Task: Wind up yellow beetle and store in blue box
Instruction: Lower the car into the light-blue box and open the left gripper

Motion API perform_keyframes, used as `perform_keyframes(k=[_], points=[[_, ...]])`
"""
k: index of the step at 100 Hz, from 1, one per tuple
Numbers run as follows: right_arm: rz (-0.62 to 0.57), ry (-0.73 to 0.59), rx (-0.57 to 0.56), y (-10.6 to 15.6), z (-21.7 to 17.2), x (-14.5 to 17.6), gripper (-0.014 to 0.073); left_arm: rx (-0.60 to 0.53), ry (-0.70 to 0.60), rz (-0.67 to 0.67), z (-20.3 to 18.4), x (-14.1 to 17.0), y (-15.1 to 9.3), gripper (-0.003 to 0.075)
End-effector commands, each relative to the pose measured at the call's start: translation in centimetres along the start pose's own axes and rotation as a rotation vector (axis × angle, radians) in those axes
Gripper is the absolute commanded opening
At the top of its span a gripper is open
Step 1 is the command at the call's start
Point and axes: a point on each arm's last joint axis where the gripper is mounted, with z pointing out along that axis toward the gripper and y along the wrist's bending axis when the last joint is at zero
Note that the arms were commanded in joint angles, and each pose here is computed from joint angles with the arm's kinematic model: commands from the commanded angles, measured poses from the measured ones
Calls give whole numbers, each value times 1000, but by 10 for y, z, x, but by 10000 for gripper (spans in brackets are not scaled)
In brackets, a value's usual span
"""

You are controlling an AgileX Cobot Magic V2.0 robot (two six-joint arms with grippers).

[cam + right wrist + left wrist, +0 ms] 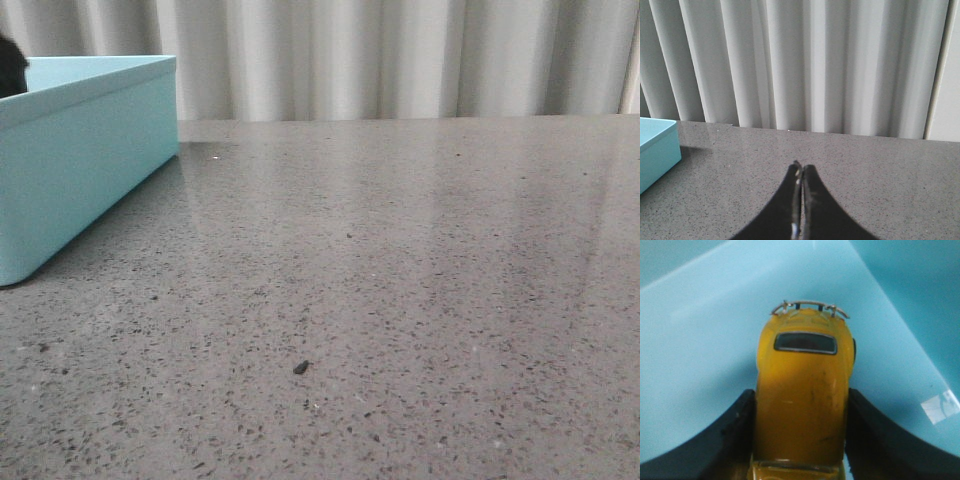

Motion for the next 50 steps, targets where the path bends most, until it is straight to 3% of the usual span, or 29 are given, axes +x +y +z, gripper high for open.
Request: perform_keyframes(k=[1,11,21,28,39,50], points=[[-7,-77,7,-1,-1,-12,-72,-46,-84,-12,-15,-7,3,143],[-7,-69,6,0,-1,-11,-72,-52,-63,-2,-9,-5,4,251],[-7,-69,6,0,-1,-11,-72,-67,-68,-14,-8,-5,6,485],[-7,-69,6,0,-1,-11,-72,-80,-80,-31,-10,-6,7,588],[-7,-69,6,0,-1,-11,-72,-78,-101,-44,-15,-8,6,593],[-7,-62,5,0,-1,-11,-72,-77,-165,-63,-32,-11,2,516]])
